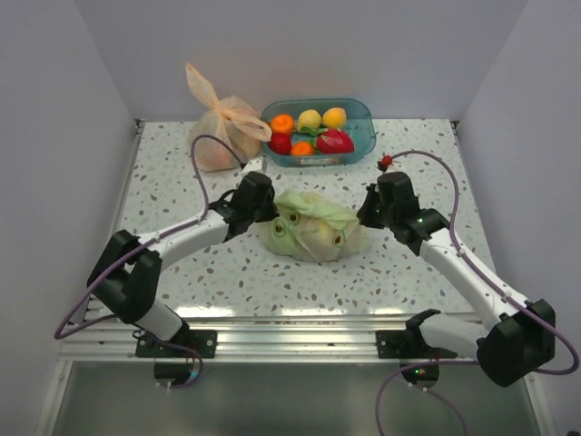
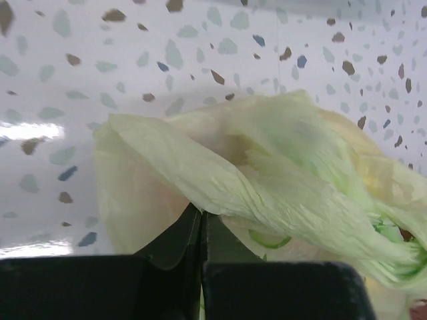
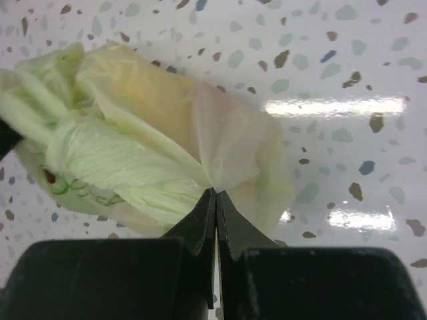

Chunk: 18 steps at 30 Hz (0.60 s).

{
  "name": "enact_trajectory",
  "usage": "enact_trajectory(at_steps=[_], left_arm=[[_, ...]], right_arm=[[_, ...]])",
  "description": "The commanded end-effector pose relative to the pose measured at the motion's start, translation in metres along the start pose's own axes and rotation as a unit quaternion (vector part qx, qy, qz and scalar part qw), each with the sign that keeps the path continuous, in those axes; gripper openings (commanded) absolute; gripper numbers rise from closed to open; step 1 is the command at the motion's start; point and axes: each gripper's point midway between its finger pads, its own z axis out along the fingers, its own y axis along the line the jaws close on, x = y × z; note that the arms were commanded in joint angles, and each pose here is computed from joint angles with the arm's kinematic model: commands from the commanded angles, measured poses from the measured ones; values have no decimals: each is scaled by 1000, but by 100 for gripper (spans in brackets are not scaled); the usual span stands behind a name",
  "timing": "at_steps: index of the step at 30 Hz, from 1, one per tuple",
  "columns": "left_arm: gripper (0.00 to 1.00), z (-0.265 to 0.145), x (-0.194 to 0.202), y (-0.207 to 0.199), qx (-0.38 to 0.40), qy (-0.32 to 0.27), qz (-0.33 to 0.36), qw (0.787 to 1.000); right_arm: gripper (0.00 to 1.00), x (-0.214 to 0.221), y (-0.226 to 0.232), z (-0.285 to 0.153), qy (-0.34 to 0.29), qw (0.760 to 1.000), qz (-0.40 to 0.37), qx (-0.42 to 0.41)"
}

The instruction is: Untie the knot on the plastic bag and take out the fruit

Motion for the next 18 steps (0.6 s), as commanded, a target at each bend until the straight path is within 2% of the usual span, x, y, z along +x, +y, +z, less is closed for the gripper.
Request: enact_trajectory(at_steps=[1,4,6,9,10,11,13,14,15,18], left_arm=[[0,-35,-72,31,-29,-89,14,996],[0,-53,-90,55,-45,-104,26,993],[0,-58,-86,56,-38,-95,43,994],[0,-62,-72,45,12,-69,79,994],[0,-65,-70,39,30,-66,82,994],[0,-65,-63,37,43,-57,87,994],[0,-71,-57,27,74,-43,97,992],[0,-74,-53,20,97,-32,101,990],[0,-77,-50,20,100,-26,105,989],[0,-83,-51,17,106,-20,107,988]], right_arm=[[0,-28,-54,-16,-44,994,39,94],[0,-35,-63,-24,-61,991,53,104],[0,-36,-54,-25,-61,994,47,79],[0,-33,-26,-25,-32,999,-6,4],[4,-32,-16,-27,-24,998,-51,-18],[19,-29,-7,-30,-15,996,-79,-36],[39,-35,18,-42,-25,983,-169,-66],[54,-38,27,-47,-31,977,-199,-73],[59,-41,45,-54,-40,963,-249,-94],[69,-45,72,-63,-51,938,-317,-131]])
